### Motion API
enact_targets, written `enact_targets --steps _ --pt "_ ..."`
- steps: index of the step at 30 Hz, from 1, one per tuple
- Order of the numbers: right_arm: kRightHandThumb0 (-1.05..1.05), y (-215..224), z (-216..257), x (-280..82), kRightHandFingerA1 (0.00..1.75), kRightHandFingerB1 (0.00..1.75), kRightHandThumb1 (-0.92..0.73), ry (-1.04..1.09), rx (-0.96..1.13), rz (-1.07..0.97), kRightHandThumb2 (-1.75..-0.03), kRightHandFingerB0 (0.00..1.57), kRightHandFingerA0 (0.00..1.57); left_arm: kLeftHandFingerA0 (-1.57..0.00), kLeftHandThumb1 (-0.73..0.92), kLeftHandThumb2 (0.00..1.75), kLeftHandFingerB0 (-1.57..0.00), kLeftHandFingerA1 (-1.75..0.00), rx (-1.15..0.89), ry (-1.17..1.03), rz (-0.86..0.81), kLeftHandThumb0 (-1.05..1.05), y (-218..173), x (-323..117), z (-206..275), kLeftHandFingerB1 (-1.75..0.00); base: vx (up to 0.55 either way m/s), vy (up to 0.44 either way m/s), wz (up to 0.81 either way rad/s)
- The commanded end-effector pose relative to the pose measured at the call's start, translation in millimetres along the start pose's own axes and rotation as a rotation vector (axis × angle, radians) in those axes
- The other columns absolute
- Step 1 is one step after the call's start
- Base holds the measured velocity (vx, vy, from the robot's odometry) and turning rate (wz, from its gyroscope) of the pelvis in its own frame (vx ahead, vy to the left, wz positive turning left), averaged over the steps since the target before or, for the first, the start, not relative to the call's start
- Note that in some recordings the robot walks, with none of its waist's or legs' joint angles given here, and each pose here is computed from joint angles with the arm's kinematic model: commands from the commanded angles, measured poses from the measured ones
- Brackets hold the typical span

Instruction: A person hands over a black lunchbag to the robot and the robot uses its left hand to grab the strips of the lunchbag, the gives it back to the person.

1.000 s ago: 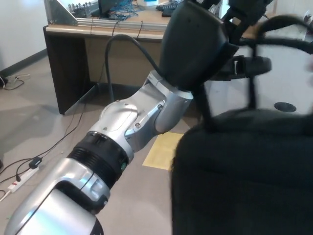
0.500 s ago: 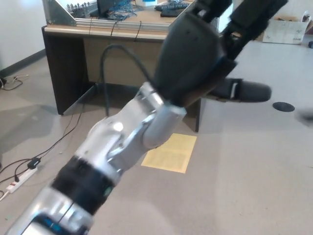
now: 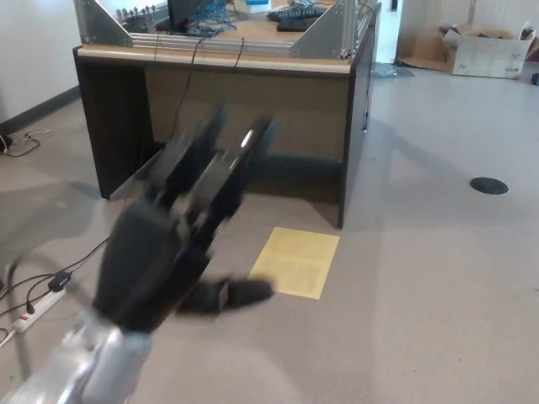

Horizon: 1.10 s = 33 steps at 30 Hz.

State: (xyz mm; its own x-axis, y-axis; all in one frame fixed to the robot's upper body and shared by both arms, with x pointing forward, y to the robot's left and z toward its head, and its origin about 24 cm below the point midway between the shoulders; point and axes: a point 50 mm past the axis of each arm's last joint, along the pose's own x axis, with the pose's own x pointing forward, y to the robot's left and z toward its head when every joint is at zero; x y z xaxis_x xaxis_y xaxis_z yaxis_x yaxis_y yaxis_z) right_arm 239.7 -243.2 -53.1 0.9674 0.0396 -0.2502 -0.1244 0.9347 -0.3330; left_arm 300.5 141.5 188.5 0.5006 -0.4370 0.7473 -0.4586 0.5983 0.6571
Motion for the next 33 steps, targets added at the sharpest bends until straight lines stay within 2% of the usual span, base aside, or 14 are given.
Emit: enact_targets --steps 1,4,6,7,9,10,13,16,18,26,27,33 --pt "-0.52 -14 -5 -7 0.61 0.48 -0.52 0.008 0.0 -0.084 -0.85 0.33 0.56 0.0 0.48 0.84 -0.03 -0.02 -0.144 0.642 -0.277 -0.8 18 -221 -30 -0.06 0.0 0.0 0.0" --pt "-0.51 -14 -5 -6 0.61 0.48 -0.52 0.007 0.014 -0.092 -0.84 0.33 0.55 0.0 0.49 0.87 -0.01 -0.09 -0.112 0.747 -0.349 -0.8 21 -254 -30 -0.11 0.0 0.0 0.0" --pt "-0.53 -13 -6 -8 0.61 0.47 -0.53 0.008 0.021 -0.094 -0.85 0.32 0.54 0.0 0.56 0.91 -0.01 -0.11 -0.087 0.845 -0.41 -0.84 23 -278 -30 -0.1 0.0 0.0 0.0" --pt "-0.5 -13 -7 -8 0.51 0.34 -0.65 0.012 0.018 -0.092 -0.59 0.38 0.6 0.0 0.58 0.94 -0.01 -0.1 -0.079 0.883 -0.426 -0.86 25 -289 -31 -0.1 0.0 0.0 0.0" --pt "-0.5 -12 -7 -7 0.5 0.34 -0.65 0.014 0.017 -0.089 -0.6 0.37 0.58 0.0 0.61 0.96 -0.01 -0.09 -0.071 0.936 -0.446 -0.88 27 -299 -33 -0.1 0.0 0.0 0.0" --pt "-0.5 -13 -6 -7 0.49 0.34 -0.66 0.014 0.016 -0.088 -0.59 0.36 0.59 0.0 0.66 1.01 0.0 -0.1 -0.075 0.95 -0.448 -0.9 28 -301 -35 -0.09 0.0 0.0 0.0" --pt "-0.49 -13 -7 -8 0.5 0.34 -0.66 0.015 0.03 -0.095 -0.59 0.37 0.59 0.0 0.65 1.02 0.0 -0.12 -0.098 0.984 -0.431 -0.86 28 -300 -40 -0.12 0.0 0.0 0.0" --pt "-0.48 -13 -7 -8 0.49 0.33 -0.66 0.013 0.031 -0.098 -0.59 0.37 0.58 0.0 0.6 0.95 -0.01 -0.16 -0.177 1.086 -0.393 -0.79 25 -305 -44 -0.16 0.0 0.0 0.0" --pt "-0.49 -14 -6 -7 0.49 0.34 -0.66 0.011 0.023 -0.102 -0.59 0.36 0.58 0.0 0.62 0.95 0.0 -0.14 -0.249 1.148 -0.347 -0.8 21 -306 -47 -0.13 0.0 0.0 0.0" --pt "-0.47 -14 -4 -5 0.49 0.34 -0.66 0.009 0.03 -0.097 -0.59 0.36 0.57 -0.01 0.59 0.93 -0.06 -0.18 -0.265 1.165 -0.353 -0.79 20 -306 -50 -0.19 0.0 0.0 0.0" --pt "-0.53 -15 -4 -5 0.6 0.47 -0.53 0.011 0.034 -0.099 -0.84 0.31 0.53 -0.01 0.58 0.93 -0.05 -0.2 -0.259 1.165 -0.356 -0.76 20 -305 -52 -0.21 0.0 0.0 0.0" --pt "-0.53 -16 -3 -4 0.61 0.47 -0.53 0.005 0.032 -0.108 -0.85 0.31 0.54 0.0 0.54 0.91 -0.05 -0.23 -0.296 1.156 -0.362 -0.7 19 -300 -56 -0.24 0.0 0.0 0.0"
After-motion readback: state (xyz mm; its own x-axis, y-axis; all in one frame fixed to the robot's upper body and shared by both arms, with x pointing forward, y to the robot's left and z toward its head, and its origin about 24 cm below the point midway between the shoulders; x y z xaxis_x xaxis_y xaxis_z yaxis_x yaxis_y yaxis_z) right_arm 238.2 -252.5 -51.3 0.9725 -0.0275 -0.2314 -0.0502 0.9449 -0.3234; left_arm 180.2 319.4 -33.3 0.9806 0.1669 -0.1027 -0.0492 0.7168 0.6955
